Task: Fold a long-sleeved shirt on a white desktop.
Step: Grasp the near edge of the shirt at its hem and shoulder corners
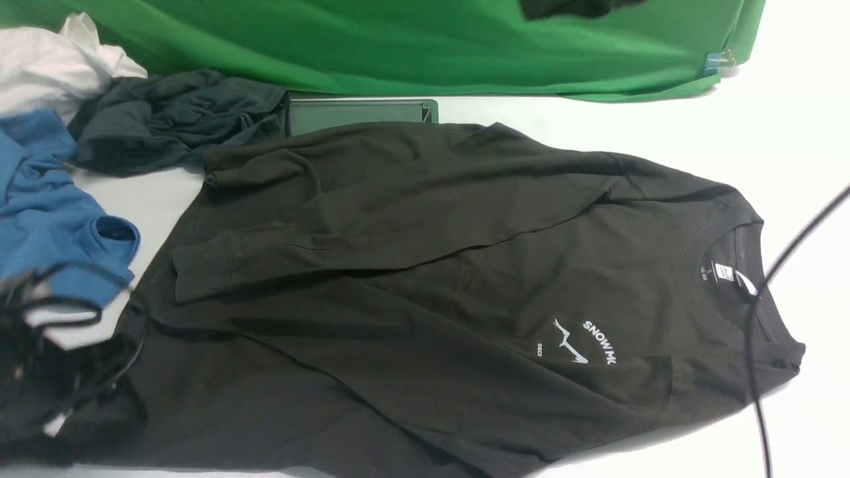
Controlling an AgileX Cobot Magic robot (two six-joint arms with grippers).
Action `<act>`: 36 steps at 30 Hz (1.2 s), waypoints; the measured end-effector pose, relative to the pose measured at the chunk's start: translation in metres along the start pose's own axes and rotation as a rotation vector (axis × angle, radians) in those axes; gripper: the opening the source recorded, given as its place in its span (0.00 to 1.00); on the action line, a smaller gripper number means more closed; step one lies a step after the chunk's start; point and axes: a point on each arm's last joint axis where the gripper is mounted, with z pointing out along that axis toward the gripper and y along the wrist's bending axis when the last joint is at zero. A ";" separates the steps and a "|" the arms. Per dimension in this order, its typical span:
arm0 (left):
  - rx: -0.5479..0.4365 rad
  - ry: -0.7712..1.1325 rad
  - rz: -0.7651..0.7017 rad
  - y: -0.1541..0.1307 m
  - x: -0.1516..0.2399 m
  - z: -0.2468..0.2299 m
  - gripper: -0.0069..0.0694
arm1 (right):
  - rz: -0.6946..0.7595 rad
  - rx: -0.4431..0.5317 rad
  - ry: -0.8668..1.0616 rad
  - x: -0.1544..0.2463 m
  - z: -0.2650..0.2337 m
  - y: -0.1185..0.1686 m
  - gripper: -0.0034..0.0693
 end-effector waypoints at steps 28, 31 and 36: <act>0.042 -0.102 -0.134 0.036 0.003 0.003 0.85 | 0.044 -0.040 0.052 0.010 0.018 -0.008 0.28; 0.056 -0.103 -0.122 0.035 0.001 0.005 0.79 | 0.049 -0.051 0.056 0.010 0.017 -0.007 0.29; 0.062 -0.120 -0.099 0.035 -0.003 0.007 0.56 | 0.067 -0.084 0.060 0.011 0.017 -0.004 0.31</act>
